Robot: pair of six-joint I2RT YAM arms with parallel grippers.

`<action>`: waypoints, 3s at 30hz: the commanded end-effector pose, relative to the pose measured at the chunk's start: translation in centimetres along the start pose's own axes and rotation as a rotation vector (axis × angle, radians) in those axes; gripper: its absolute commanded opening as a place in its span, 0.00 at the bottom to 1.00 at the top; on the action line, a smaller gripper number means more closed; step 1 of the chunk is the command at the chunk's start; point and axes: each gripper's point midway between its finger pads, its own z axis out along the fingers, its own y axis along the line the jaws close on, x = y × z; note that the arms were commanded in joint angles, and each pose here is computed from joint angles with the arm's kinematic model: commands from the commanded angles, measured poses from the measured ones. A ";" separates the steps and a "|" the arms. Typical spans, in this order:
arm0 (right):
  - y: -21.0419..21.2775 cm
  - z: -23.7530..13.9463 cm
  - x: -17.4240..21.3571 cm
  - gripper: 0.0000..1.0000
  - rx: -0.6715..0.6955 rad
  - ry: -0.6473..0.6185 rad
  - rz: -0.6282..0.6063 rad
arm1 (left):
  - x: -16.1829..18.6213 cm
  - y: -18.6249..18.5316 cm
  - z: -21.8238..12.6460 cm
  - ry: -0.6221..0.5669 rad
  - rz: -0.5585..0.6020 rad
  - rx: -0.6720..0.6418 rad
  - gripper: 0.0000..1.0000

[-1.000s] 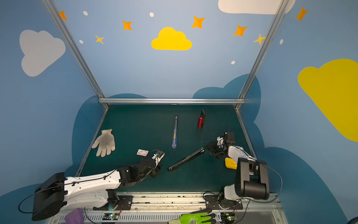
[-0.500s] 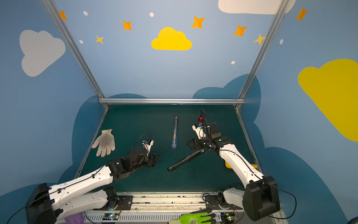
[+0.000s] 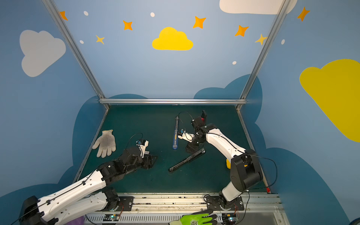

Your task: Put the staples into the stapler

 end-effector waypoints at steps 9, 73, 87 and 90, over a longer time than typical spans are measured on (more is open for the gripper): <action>0.1 4.3 3.3 0.79 0.100 0.269 -0.072 | 1.2 1.5 -0.2 0.020 -0.049 -0.030 0.68; -0.2 5.1 8.0 0.28 0.144 0.340 0.091 | 1.5 2.2 0.2 0.018 -0.086 -0.030 0.69; -2.7 4.6 11.0 0.15 0.142 0.389 0.171 | 1.5 2.3 0.3 0.018 -0.089 -0.035 0.69; -3.7 5.3 11.1 0.10 0.151 0.444 0.232 | 1.6 2.4 0.2 0.017 -0.089 -0.038 0.69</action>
